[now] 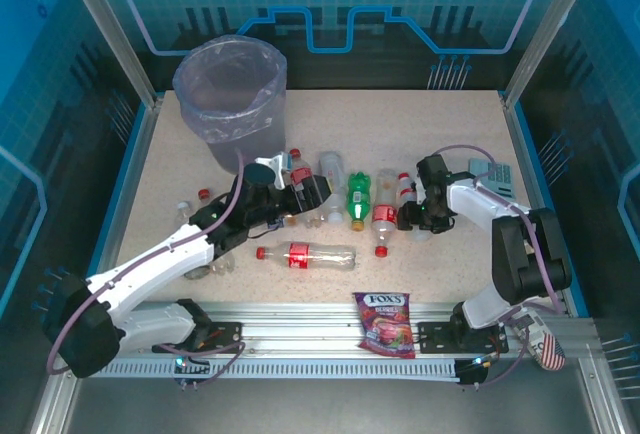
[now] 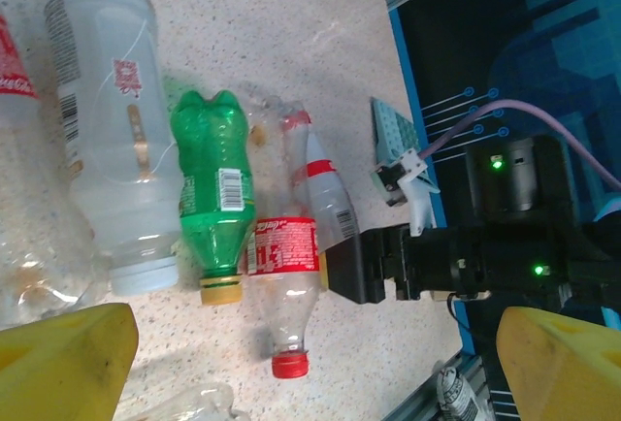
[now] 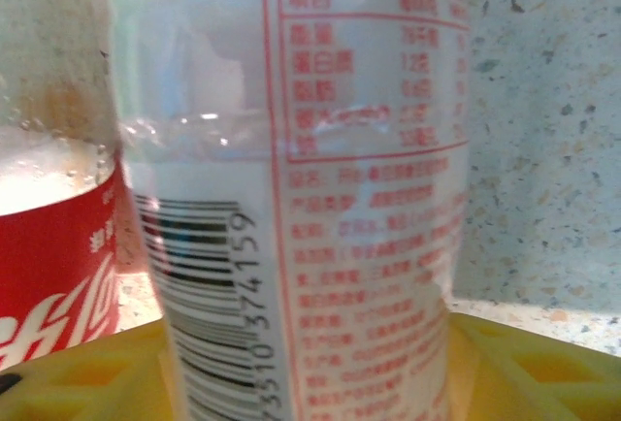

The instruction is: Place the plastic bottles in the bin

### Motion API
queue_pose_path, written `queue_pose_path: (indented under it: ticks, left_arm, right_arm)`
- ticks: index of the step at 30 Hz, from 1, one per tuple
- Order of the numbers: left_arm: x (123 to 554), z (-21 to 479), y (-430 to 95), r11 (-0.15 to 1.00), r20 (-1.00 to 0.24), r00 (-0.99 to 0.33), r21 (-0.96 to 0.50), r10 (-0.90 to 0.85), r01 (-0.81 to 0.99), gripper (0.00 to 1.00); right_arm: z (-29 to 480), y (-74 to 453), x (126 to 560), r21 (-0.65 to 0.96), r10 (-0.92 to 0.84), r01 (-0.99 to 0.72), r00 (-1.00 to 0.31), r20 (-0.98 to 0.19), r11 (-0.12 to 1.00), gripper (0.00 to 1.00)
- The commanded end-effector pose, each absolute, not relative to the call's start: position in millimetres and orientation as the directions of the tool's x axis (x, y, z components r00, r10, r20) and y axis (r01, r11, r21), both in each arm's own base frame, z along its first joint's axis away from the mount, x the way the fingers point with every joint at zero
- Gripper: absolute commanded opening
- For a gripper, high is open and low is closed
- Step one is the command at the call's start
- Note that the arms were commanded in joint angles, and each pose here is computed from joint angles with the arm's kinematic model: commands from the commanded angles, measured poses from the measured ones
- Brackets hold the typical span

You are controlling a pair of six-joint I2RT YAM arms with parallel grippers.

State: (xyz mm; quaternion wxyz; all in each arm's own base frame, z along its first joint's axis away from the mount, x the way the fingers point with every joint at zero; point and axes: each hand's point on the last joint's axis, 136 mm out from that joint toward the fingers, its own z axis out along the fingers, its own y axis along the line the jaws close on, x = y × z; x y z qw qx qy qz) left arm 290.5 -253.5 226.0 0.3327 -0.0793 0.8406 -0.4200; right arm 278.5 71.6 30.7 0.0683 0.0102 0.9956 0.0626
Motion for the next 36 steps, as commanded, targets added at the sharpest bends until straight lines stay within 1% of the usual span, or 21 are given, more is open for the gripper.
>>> queue_pose_path:
  ticks: [1,4,9,12,14,16,18,19,22,27,29,32,36]
  left_arm:
    - [297,250,-265,0.596,-0.504,-0.751,-0.781,-0.427,0.185,0.96]
    - [301,256,-270,0.597,-0.511,-0.755,-0.777,-0.411,0.201,0.96]
    - [308,272,-287,0.541,-0.504,-0.763,-0.804,-0.404,0.245,0.96]
    - [315,283,-302,0.483,-0.486,-0.771,-0.834,-0.412,0.267,0.97]
    - [319,291,-314,0.439,-0.471,-0.785,-0.852,-0.403,0.285,0.99]
    - [324,297,-325,0.391,-0.45,-0.798,-0.872,-0.402,0.294,0.99]
    - [328,297,-333,0.368,-0.435,-0.806,-0.883,-0.401,0.293,0.99]
    - [330,297,-336,0.364,-0.432,-0.808,-0.884,-0.401,0.292,0.99]
    - [334,293,-343,0.384,-0.445,-0.803,-0.875,-0.396,0.295,0.99]
    - [349,282,-347,0.397,-0.433,-0.792,-0.879,-0.43,0.265,0.98]
    - [353,279,-349,0.396,-0.429,-0.79,-0.881,-0.439,0.258,0.95]
    - [357,279,-353,0.375,-0.412,-0.792,-0.893,-0.451,0.251,0.87]
    - [358,277,-355,0.372,-0.406,-0.794,-0.895,-0.452,0.246,0.71]
  right_arm:
    - [46,60,277,0.072,0.003,-0.007,-0.99,-0.142,0.997,0.62]
    - [60,60,278,0.073,0.0,-0.013,-0.984,-0.178,0.997,0.56]
    - [94,62,283,0.076,-0.021,-0.041,-0.967,-0.253,0.996,0.56]
    - [125,71,290,0.092,-0.042,-0.08,-0.933,-0.358,0.993,0.55]
    - [147,90,295,0.138,-0.085,-0.167,-0.881,-0.465,0.976,0.53]
    - [169,122,296,0.248,-0.101,-0.29,-0.812,-0.574,0.924,0.5]
    - [190,154,290,0.349,-0.101,-0.411,-0.756,-0.647,0.842,0.48]
    - [197,167,285,0.372,-0.109,-0.463,-0.73,-0.674,0.805,0.48]
    - [206,190,275,0.393,-0.141,-0.543,-0.699,-0.701,0.742,0.49]
    - [209,209,263,0.389,-0.189,-0.611,-0.67,-0.718,0.689,0.5]
    - [209,212,260,0.377,-0.206,-0.625,-0.661,-0.722,0.683,0.5]
    - [208,210,260,0.365,-0.209,-0.621,-0.658,-0.723,0.693,0.5]
    - [204,211,259,0.38,-0.211,-0.617,-0.672,-0.71,0.69,0.5]
